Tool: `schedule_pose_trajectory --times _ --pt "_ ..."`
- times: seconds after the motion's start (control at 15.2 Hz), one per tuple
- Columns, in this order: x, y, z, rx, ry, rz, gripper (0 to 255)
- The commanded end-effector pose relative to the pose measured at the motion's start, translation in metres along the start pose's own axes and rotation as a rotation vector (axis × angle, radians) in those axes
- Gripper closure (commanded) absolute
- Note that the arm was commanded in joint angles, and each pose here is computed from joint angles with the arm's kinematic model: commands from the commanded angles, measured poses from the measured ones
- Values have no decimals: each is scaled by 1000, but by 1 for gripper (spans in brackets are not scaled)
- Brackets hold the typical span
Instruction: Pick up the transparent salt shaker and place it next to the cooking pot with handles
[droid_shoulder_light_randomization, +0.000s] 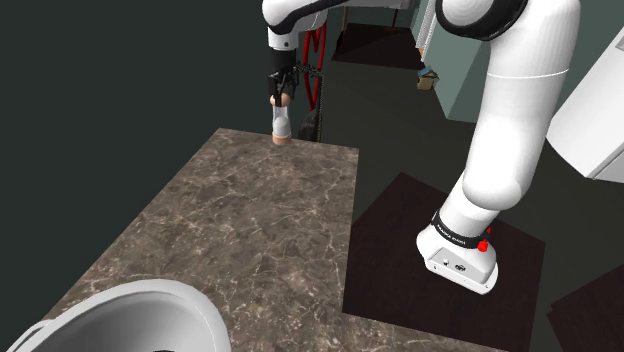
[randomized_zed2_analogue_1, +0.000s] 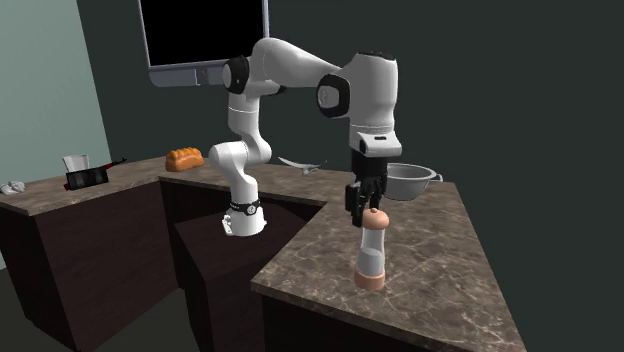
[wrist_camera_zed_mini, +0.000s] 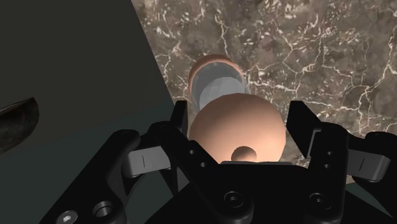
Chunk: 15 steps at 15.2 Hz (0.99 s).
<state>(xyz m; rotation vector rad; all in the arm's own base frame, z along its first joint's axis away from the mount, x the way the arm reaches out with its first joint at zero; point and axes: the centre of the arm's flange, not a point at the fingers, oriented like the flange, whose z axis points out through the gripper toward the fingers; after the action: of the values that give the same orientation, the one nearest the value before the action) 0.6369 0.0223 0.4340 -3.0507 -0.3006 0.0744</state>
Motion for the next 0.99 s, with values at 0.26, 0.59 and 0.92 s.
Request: schedule_pose_trajectory --times 0.26,0.59,0.92 --pt "-1 -3 -33 0 0 0 255" --pt "-2 -5 -59 0 0 0 255" --pt "-3 -8 -85 0 0 0 255"
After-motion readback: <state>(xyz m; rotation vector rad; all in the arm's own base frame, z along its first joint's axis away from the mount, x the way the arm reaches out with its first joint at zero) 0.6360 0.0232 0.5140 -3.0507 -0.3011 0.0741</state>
